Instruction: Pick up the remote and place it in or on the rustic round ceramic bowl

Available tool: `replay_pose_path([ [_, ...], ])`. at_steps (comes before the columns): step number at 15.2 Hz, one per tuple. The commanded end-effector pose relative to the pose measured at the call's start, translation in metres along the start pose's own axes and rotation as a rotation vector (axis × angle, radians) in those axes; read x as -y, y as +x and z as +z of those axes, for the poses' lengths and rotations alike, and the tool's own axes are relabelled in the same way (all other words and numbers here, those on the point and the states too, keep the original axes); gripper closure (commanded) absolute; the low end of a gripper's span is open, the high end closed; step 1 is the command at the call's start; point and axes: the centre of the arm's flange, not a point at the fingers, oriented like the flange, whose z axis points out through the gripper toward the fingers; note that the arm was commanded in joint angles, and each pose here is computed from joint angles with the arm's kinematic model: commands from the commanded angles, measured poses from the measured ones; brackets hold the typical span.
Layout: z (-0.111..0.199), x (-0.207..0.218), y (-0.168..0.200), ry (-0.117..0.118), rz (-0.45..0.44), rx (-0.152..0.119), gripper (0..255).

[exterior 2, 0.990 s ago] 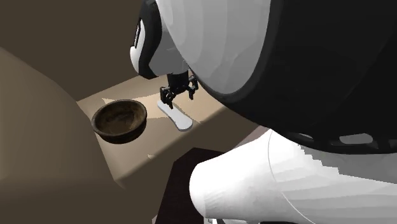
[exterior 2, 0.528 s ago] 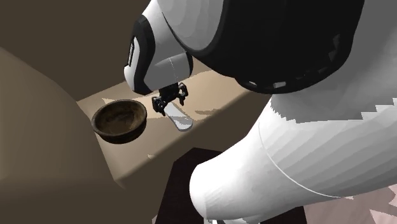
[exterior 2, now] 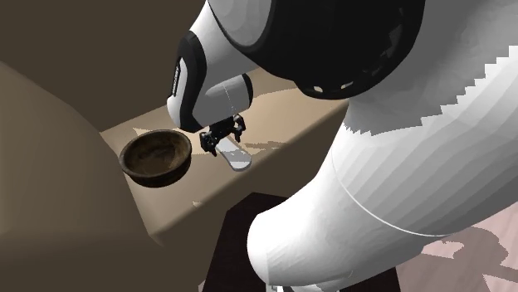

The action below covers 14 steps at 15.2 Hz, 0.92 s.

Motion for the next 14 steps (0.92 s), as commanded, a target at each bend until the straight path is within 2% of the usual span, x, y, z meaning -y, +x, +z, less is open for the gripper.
replay_pose_path([
  [1, 0.0002, 0.0001, 0.0001, 0.0, 0.0, 0.0, 0],
  [3, 0.0001, 0.0001, 0.0001, 0.0, 0.0, 0.0, 0],
  [4, 0.0001, 0.0001, 0.0001, 0.0, 0.0, 0.0, 255],
  [14, -0.0051, -0.0001, 0.0001, 0.0, 0.0, 0.0, 255],
])
